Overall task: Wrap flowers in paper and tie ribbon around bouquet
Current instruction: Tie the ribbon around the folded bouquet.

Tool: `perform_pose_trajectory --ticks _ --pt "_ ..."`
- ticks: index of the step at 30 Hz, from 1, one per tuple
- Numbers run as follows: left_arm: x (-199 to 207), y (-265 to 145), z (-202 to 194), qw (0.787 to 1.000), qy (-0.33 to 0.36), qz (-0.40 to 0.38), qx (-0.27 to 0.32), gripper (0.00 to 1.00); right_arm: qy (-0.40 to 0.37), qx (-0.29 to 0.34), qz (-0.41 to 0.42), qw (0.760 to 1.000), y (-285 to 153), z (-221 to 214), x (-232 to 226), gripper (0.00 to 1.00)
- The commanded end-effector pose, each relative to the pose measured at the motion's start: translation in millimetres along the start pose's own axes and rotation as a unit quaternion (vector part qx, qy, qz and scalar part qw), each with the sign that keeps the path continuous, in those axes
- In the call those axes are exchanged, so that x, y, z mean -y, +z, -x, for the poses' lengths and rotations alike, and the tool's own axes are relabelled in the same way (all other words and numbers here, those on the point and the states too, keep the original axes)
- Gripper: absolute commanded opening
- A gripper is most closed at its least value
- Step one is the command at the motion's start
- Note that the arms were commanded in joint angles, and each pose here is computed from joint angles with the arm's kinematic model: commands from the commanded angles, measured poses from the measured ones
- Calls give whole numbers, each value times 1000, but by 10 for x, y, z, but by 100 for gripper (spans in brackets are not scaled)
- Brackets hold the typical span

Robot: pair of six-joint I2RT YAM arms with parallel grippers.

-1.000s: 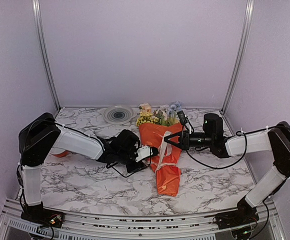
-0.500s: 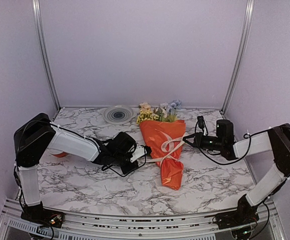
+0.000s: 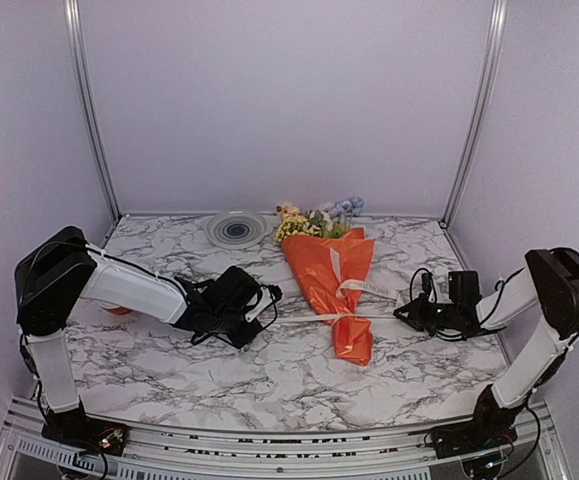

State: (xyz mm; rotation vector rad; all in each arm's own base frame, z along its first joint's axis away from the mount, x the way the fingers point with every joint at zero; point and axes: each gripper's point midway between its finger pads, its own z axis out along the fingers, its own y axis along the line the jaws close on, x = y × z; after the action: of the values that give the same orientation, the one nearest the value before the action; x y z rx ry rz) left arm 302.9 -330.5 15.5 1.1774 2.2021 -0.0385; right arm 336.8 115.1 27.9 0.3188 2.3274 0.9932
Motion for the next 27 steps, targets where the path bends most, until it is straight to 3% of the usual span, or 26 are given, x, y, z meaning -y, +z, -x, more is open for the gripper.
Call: perform_pose_trajectory --ticks 1,8,15,20,23,27 --pt "-306 -58 -647 991 -22 51 -120 0 30 2 -51 998 -13 -5 338 0" --pt "-695 -228 -1043 977 -34 119 -176 0 43 -11 -54 998 24 -62 384 0" --pt "-624 -363 -927 987 -65 75 -128 0 43 -20 -56 997 45 -91 381 0" --pt "-119 -508 -209 998 -38 -46 3 0 9 -65 -29 997 134 -310 44 0" --pt "129 -734 314 989 -23 -103 101 0 7 -97 -25 995 143 -521 -104 0" --pt "397 -1010 713 969 3 -168 179 0 17 -128 -26 991 24 -748 -226 5"
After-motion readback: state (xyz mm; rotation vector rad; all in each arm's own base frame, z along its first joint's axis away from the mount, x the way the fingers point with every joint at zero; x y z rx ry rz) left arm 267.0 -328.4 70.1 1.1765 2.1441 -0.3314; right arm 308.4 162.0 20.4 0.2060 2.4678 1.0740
